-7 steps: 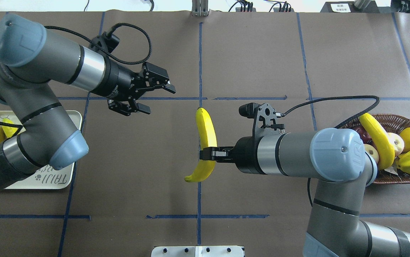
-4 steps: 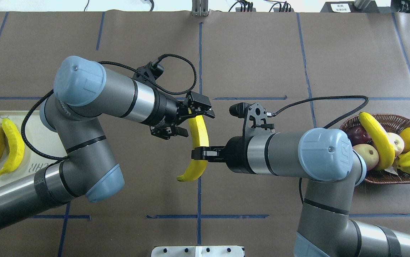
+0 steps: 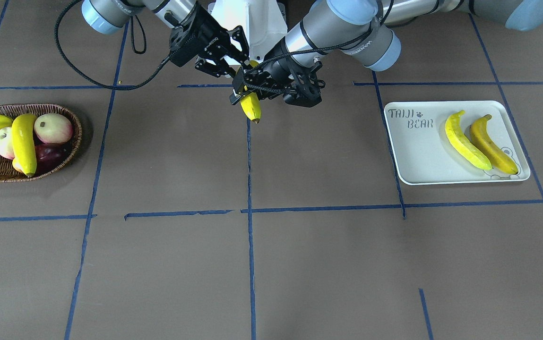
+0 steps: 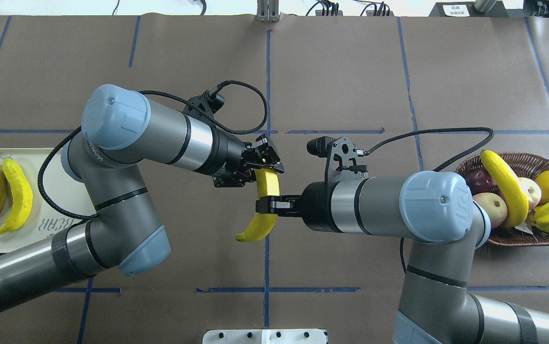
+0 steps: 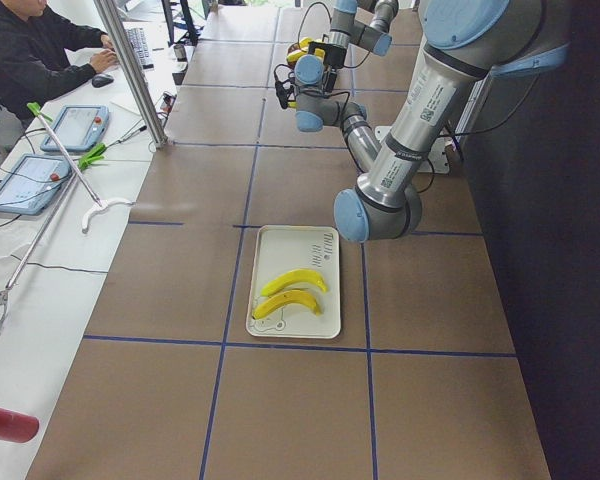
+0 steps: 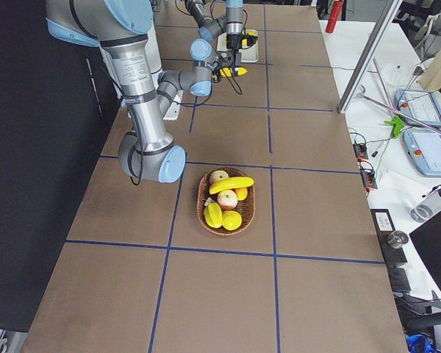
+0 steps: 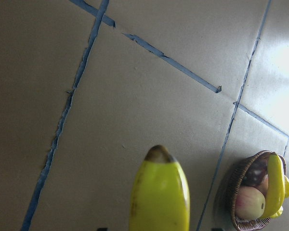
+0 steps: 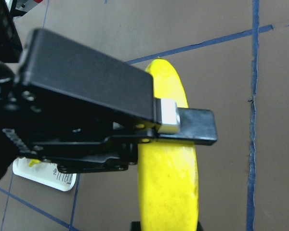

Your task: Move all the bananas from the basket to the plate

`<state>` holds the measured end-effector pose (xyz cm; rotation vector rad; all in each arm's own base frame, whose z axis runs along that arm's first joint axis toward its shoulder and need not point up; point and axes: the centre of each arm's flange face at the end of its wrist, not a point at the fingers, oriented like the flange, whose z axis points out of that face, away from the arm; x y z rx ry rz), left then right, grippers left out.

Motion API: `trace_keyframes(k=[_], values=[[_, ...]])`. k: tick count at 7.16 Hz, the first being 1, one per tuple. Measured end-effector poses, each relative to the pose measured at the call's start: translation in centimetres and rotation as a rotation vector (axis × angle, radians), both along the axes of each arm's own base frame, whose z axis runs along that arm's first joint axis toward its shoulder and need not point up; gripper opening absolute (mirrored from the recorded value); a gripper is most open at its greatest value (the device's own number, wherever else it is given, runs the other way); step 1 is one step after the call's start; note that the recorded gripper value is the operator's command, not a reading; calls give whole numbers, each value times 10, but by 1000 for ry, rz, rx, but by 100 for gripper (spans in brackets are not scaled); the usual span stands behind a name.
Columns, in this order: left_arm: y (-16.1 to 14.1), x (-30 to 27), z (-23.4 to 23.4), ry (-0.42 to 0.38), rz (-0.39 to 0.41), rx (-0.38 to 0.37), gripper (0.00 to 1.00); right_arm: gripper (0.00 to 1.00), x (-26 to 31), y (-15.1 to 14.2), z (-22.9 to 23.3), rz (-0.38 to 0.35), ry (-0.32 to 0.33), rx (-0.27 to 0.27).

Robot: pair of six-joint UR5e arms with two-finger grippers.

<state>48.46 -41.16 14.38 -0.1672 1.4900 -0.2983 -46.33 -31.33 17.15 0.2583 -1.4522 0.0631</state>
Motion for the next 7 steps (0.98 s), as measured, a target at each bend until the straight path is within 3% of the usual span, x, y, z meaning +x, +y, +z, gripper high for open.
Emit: trace_keyframes(k=[4,6,7], values=[[-21,-18,15,-24,-31,-14,0,100,10,-2,-6,7,-17,-3],[-64,-81,87,-120,-35,-42,0,100,29,-7,-9,24,13,-16],[-81,-126,142,-181,-42,-43,0,100,47,-8,-13,33,67,-39]])
